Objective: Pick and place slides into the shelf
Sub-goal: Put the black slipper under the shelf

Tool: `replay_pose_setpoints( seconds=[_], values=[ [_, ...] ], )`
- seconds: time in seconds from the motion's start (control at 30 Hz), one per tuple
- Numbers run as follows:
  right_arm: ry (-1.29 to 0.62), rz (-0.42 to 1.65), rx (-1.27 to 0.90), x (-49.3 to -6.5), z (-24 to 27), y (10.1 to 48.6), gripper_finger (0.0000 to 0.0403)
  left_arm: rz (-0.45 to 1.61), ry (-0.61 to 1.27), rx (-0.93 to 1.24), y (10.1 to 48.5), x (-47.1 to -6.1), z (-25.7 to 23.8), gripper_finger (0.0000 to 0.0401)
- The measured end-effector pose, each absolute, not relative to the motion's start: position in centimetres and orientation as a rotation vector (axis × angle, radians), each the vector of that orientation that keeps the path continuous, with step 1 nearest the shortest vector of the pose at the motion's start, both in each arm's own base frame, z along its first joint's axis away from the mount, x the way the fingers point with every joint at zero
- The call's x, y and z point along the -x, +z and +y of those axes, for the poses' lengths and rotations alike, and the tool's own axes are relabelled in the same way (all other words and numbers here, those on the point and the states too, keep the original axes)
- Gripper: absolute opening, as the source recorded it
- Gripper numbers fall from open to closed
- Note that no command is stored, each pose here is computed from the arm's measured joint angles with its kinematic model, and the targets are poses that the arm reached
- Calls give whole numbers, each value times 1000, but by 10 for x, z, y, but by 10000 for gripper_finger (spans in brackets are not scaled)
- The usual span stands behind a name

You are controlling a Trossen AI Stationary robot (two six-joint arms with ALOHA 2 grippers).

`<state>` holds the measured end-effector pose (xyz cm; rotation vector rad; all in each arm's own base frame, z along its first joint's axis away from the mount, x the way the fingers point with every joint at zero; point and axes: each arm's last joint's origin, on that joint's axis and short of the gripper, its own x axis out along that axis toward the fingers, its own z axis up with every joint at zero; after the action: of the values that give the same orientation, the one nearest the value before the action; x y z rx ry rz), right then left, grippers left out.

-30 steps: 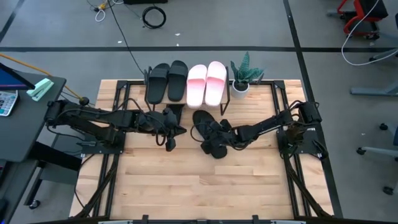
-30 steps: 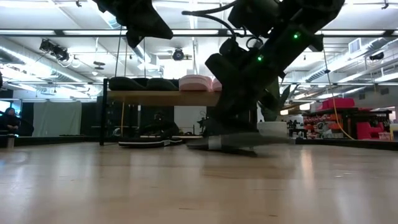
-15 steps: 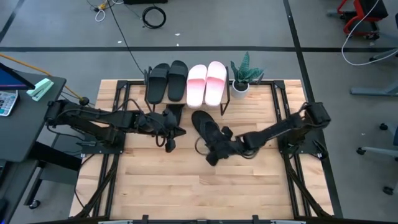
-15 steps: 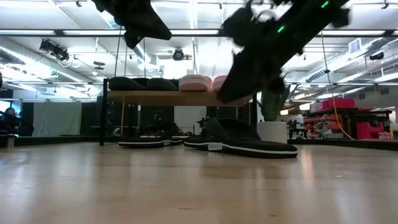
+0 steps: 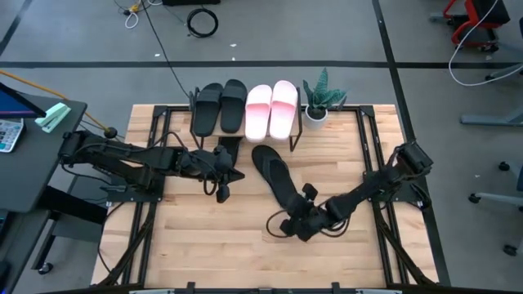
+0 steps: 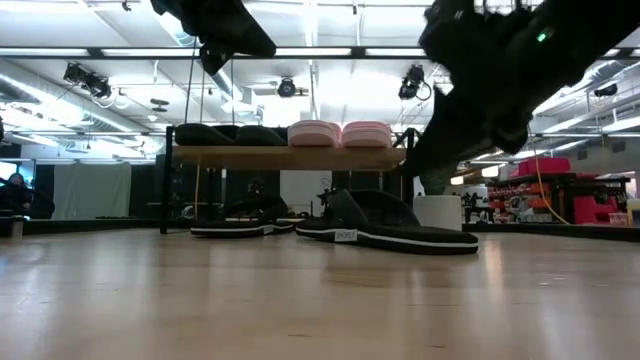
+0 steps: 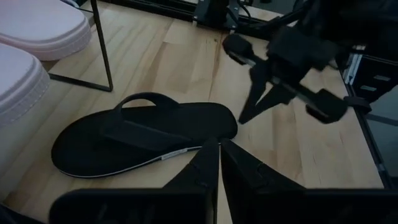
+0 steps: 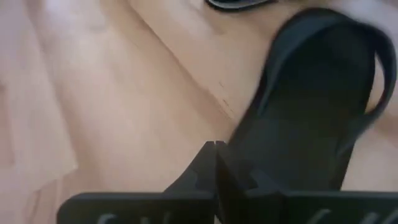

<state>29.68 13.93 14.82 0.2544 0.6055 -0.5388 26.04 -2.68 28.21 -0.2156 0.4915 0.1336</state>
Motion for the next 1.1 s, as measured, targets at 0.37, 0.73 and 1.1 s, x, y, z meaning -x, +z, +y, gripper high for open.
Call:
replay_pose_setpoints(
  seconds=[0.37,0.73,1.1],
  values=[
    [-662,739,-335,-299,124,112,2,492,134,216,282,-260,-27,10],
    [-624,682,-316,-334,87,99,2,495,124,174,282,-260,-27,19],
    [-637,594,-476,-354,42,104,1,495,124,174,282,-260,-27,14]
  ],
)
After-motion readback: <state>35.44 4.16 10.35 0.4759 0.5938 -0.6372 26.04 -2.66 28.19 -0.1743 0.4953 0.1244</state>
